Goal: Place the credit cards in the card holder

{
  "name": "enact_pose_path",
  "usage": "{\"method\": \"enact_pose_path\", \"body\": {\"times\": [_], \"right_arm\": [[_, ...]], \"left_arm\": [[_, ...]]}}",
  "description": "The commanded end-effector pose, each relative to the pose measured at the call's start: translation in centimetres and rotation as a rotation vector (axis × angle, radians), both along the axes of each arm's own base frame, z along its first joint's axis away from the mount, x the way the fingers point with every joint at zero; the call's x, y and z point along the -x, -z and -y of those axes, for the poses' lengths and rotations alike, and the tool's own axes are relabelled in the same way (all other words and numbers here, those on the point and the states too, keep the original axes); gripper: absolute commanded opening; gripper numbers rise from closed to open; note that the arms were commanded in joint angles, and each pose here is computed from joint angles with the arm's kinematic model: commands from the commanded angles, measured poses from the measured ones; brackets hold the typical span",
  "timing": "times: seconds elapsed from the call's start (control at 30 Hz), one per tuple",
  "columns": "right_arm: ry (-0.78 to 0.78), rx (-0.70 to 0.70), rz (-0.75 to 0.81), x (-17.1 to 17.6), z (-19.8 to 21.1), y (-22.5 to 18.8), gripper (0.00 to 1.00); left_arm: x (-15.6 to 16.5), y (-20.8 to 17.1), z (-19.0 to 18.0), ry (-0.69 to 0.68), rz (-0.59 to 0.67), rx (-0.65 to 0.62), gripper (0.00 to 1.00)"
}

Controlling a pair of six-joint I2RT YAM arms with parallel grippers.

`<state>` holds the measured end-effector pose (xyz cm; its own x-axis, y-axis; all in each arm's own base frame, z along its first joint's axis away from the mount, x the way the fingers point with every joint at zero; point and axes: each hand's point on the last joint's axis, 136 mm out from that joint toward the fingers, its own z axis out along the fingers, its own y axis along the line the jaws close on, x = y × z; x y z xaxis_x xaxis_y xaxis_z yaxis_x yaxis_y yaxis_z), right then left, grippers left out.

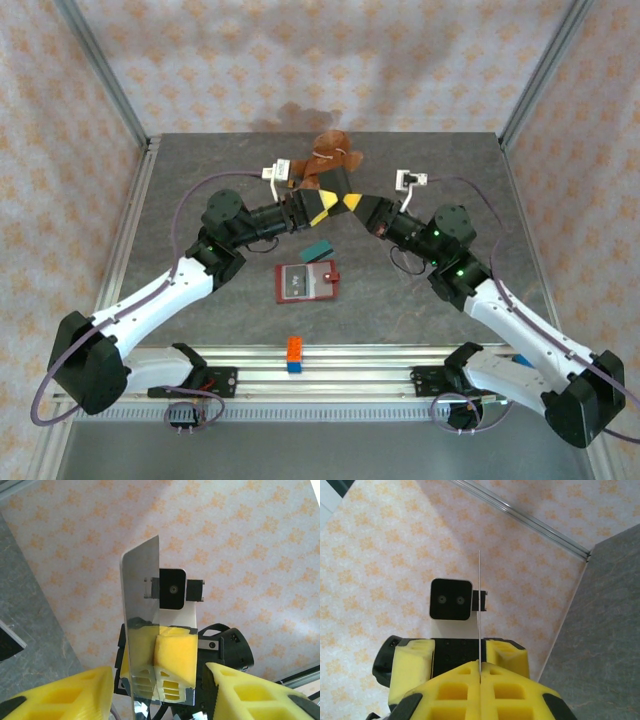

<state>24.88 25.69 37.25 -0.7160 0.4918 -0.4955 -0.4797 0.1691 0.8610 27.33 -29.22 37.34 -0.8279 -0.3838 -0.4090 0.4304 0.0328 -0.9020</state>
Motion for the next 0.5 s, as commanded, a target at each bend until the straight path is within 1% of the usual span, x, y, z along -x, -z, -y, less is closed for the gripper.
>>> {"method": "enact_pose_path", "body": {"times": [0.0, 0.1, 0.17, 0.3, 0.33, 0.4, 0.43, 0.47], "right_arm": [[-0.033, 0.014, 0.058, 1.7, 0.3, -1.1, 0.00], [-0.043, 0.006, 0.041, 1.8, 0.2, -0.7, 0.00], [-0.054, 0.002, 0.042, 2.0, 0.1, -0.7, 0.00], [-0.056, 0.000, 0.044, 2.1, 0.2, -0.8, 0.00], [-0.058, -0.006, 0.046, 2.2, 0.2, -0.9, 0.00], [-0.066, -0.009, 0.048, 2.3, 0.2, -1.1, 0.00], [-0.073, -0.004, 0.049, 2.4, 0.1, -1.1, 0.06], [-0.076, 0.007, 0.049, 2.5, 0.1, -1.0, 0.32]], "left_arm": [[0.8, -1.2, -0.3, -0.004, 0.056, 0.000, 0.45], [1.0, -1.6, -0.4, -0.002, 0.061, 0.012, 0.31], [1.1, -1.7, -0.5, -0.001, 0.066, 0.018, 0.23], [1.1, -1.1, -0.6, -0.010, 0.062, -0.019, 0.04], [1.1, -1.0, -0.6, -0.010, 0.063, -0.027, 0.00], [1.1, -0.8, -0.7, -0.017, 0.064, -0.033, 0.00], [1.1, -0.8, -0.7, -0.023, 0.068, -0.039, 0.00], [1.0, -0.5, -0.8, -0.029, 0.070, -0.052, 0.00]]}}
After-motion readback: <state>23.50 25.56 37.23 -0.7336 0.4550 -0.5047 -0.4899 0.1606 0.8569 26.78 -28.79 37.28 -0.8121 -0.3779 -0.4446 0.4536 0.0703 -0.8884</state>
